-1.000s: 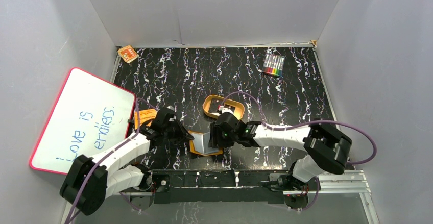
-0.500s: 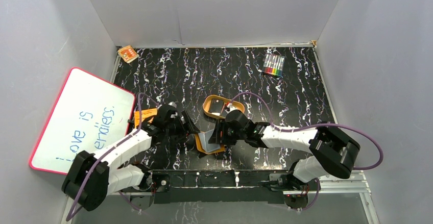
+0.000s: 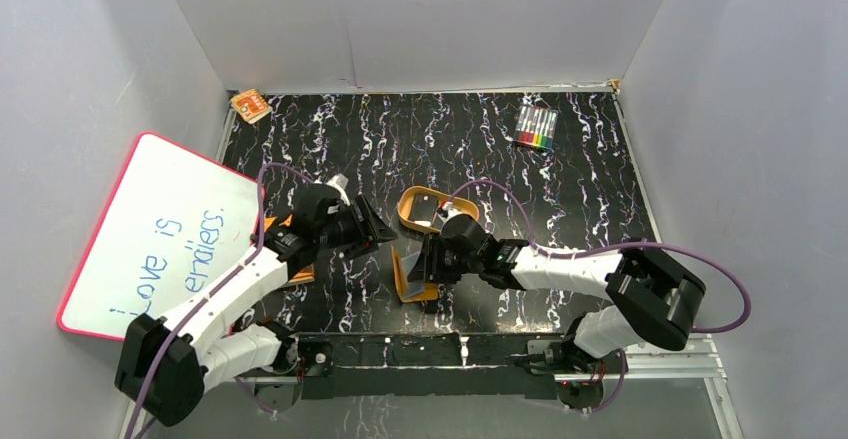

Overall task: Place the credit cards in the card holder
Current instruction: Turn over the card slot in the card holder.

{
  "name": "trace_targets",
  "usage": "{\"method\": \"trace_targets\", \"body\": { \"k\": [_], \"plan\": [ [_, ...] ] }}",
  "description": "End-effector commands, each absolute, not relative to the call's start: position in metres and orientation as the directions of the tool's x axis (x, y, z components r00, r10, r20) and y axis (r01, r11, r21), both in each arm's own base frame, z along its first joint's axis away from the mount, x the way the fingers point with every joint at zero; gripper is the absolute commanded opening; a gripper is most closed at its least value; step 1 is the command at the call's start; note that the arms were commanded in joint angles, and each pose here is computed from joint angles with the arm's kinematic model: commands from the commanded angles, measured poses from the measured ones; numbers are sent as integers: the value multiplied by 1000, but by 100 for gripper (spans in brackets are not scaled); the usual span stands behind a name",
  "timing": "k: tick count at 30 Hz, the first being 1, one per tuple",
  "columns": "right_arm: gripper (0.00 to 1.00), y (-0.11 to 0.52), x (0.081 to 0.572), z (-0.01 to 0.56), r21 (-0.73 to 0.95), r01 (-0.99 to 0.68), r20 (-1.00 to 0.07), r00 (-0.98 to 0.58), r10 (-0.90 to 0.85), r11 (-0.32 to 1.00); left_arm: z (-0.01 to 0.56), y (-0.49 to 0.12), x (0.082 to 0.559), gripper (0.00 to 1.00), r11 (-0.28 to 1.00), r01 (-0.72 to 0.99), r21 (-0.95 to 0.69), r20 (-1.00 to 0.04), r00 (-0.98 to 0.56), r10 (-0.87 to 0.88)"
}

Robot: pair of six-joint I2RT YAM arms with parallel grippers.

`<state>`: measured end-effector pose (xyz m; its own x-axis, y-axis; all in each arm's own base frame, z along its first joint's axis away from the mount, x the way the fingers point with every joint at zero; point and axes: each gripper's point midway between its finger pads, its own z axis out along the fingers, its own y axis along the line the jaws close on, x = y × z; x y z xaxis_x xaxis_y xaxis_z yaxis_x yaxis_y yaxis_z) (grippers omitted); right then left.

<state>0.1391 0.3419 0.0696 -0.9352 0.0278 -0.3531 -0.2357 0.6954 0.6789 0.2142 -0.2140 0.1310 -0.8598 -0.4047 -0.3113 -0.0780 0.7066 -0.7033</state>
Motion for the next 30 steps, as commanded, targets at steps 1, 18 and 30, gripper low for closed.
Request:
{"method": "trace_targets", "body": {
  "k": [1, 18, 30],
  "plan": [
    [44, 358, 149, 95, 710, -286, -399, -916, 33, 643, 146, -232, 217, 53, 659, -60, -750, -271, -881, -388],
    [23, 385, 154, 91, 692, -328, -398, -917, -39, 643, 136, -245, 227, 21, 648, -79, -757, -235, -893, -384],
    [13, 378, 153, 83, 665, -315, -394, -918, -41, 677, 86, -226, 202, 6, 709, -134, -692, -191, -914, -359]
  ]
}}
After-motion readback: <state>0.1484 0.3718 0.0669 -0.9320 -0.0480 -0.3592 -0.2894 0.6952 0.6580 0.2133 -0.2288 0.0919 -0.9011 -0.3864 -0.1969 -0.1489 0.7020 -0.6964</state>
